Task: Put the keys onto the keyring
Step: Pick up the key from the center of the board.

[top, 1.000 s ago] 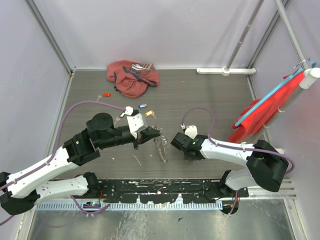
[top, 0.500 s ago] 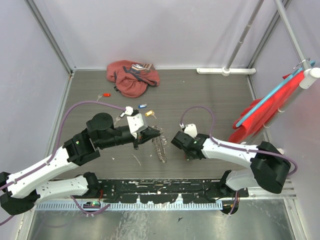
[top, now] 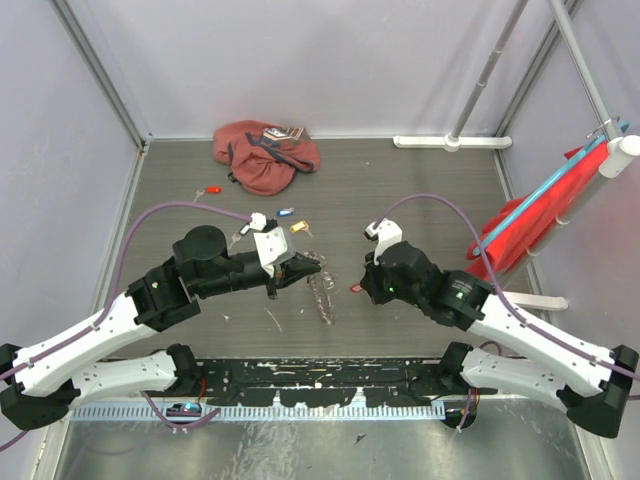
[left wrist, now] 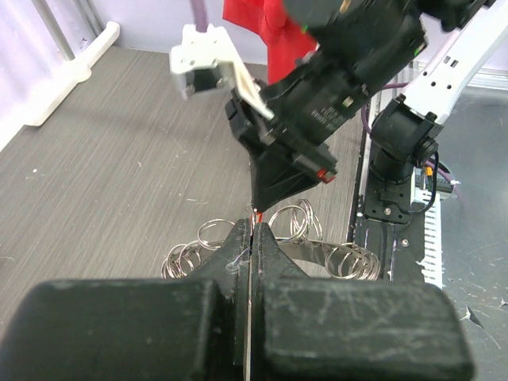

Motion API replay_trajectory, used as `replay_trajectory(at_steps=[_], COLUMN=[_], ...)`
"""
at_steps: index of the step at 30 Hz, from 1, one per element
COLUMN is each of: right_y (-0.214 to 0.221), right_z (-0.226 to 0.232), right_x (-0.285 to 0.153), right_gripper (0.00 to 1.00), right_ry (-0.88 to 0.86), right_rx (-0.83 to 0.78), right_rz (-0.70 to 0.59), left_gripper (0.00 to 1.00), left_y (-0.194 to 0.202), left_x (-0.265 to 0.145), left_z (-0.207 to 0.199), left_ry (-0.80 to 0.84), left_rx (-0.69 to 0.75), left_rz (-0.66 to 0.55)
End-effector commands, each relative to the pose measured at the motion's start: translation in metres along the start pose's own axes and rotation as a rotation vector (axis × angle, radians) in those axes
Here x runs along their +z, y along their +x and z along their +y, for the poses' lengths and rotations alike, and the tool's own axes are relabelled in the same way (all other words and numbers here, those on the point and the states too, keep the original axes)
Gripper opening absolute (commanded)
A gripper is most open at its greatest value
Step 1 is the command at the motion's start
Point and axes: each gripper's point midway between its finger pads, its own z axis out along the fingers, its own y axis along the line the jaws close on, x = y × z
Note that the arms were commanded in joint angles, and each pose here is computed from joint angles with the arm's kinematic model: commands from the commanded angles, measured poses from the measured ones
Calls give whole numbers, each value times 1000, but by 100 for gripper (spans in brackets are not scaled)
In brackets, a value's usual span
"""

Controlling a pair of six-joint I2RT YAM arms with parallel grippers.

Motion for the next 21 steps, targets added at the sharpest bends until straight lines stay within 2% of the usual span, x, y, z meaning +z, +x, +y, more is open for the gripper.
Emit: replay_trajectory(at_steps=[1, 6, 10, 15, 21], right_y=[-52, -82, -92, -103, -114], right_z=[47, 61, 78, 104, 123], right_x=[-44, -92, -122, -149, -169], right_gripper=[1, 1, 1, 1, 1], right_ry=[-277, -413, -536, -684, -790], right_rx=[-121, -201, -300, -393, -427], right_rz=[-165, -333, -409, -431, -445], left_gripper=[0, 0, 0, 0, 0], left_y=[-33, -37, -41, -47, -52], left_x=[-8, -13, -15, -20, -28], left_z=[4, 1, 1, -1, -1], left_ry=[-16, -6, -2, 11, 16], left_rx=[39, 68, 99, 156, 255], left_rz=[-95, -128, -143, -154, -157])
